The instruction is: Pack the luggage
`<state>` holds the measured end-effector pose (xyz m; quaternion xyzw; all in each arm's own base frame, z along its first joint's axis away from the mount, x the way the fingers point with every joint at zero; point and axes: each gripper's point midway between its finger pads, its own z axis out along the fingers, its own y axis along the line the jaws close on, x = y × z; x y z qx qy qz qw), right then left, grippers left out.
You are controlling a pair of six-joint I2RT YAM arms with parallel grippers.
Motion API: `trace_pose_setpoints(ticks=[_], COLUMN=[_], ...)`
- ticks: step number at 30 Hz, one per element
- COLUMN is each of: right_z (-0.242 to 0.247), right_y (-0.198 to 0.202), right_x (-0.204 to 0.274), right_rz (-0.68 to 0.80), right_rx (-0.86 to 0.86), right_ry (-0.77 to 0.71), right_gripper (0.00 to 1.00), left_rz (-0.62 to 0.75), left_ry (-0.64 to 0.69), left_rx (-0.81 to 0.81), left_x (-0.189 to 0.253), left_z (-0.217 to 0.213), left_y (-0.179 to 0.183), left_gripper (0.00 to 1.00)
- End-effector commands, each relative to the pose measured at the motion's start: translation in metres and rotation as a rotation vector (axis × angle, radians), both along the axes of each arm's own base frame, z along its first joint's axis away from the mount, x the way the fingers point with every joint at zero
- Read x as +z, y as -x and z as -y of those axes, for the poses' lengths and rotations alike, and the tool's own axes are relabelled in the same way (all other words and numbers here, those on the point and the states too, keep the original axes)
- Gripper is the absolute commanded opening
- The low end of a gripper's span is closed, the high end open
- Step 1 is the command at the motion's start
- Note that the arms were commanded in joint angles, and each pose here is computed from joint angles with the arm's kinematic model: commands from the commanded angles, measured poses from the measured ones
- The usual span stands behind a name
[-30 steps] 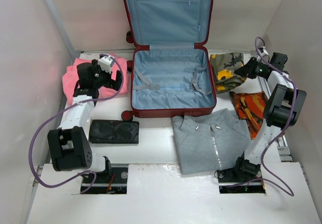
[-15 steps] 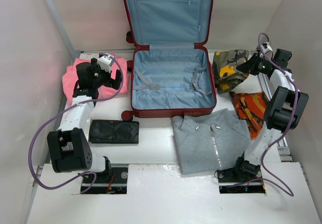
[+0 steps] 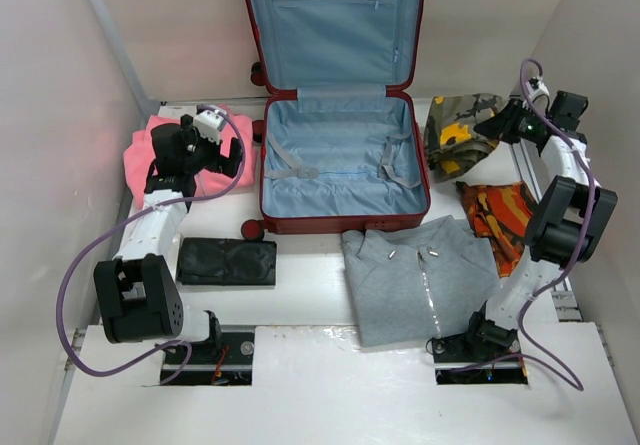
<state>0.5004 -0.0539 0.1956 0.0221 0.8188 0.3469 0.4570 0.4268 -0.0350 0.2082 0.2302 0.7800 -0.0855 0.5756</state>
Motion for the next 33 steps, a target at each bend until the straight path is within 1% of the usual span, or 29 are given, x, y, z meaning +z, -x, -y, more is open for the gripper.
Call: trace_pose_setpoints(ticks=[1, 6, 10, 11, 13, 17, 18, 21, 23, 24, 25, 26, 28, 29, 31, 32, 33], right_z=[-0.005, -0.005, -0.005, -0.006, -0.006, -0.012, -0.021, -0.048, -0.085, -0.098, -0.127, -0.141, -0.164, -0.185, -0.206, -0.229, -0.24], right_y=[0.002, 0.004, 0.006, 0.009, 0.012, 0.027, 0.029, 0.038, 0.04, 0.039, 0.043, 0.045, 0.05, 0.055, 0.059, 0.064, 0.066], right_x=[0.117, 0.135, 0.144, 0.16, 0.17, 0.215, 0.228, 0.25, 0.264, 0.266, 0.272, 0.276, 0.292, 0.296, 0.304, 0.3, 0.296], right_rz=[0.298, 0.335, 0.339, 0.373, 0.38, 0.464, 0.495, 0.536, 0.577, 0.579, 0.593, 0.611, 0.653, 0.667, 0.694, 0.695, 0.688], right_rx=[0.038, 0.031, 0.02, 0.021, 0.014, 0.008, 0.016, 0.055, 0.122, 0.137, 0.184, 0.211, 0.23, 0.264, 0.28, 0.322, 0.343], right_ry=[0.084, 0.105, 0.105, 0.12, 0.135, 0.18, 0.192, 0.197, 0.19, 0.176, 0.157, 0.144, 0.11, 0.089, 0.065, 0.048, 0.026], right_gripper=[0.0, 0.0, 0.0, 0.0, 0.0, 0.0, 0.0, 0.0, 0.0, 0.0, 0.0, 0.0, 0.0, 0.0, 0.0, 0.0, 0.0], left_rz=[0.082, 0.1, 0.091, 0.082, 0.091, 0.091, 0.091, 0.111, 0.11, 0.11, 0.128, 0.118, 0.13, 0.127, 0.117, 0.117, 0.117], left_ry=[-0.014, -0.016, -0.015, -0.014, -0.015, -0.015, -0.015, -0.017, -0.016, -0.014, -0.015, -0.014, -0.015, -0.015, -0.017, -0.017, -0.017], left_rx=[-0.026, -0.026, -0.026, -0.026, -0.026, -0.026, -0.026, -0.026, -0.026, -0.034, -0.034, -0.034, -0.034, -0.034, -0.026, -0.026, -0.026], left_x=[0.023, 0.029, 0.025, 0.02, 0.024, 0.022, 0.022, 0.026, 0.025, 0.025, 0.03, 0.026, 0.03, 0.028, 0.024, 0.023, 0.023], left_z=[0.005, 0.005, 0.005, 0.005, 0.005, 0.005, 0.005, 0.005, 0.005, 0.007, 0.007, 0.007, 0.007, 0.007, 0.006, 0.006, 0.006], left_y=[0.002, 0.002, 0.003, 0.004, 0.005, 0.006, 0.006, 0.004, 0.006, 0.007, 0.007, 0.008, 0.01, 0.012, 0.013, 0.016, 0.016], left_gripper=[1.0, 1.0, 1.0, 1.0, 1.0, 1.0, 1.0, 1.0, 1.0, 1.0, 1.0, 1.0, 1.0, 1.0, 1.0, 1.0, 1.0])
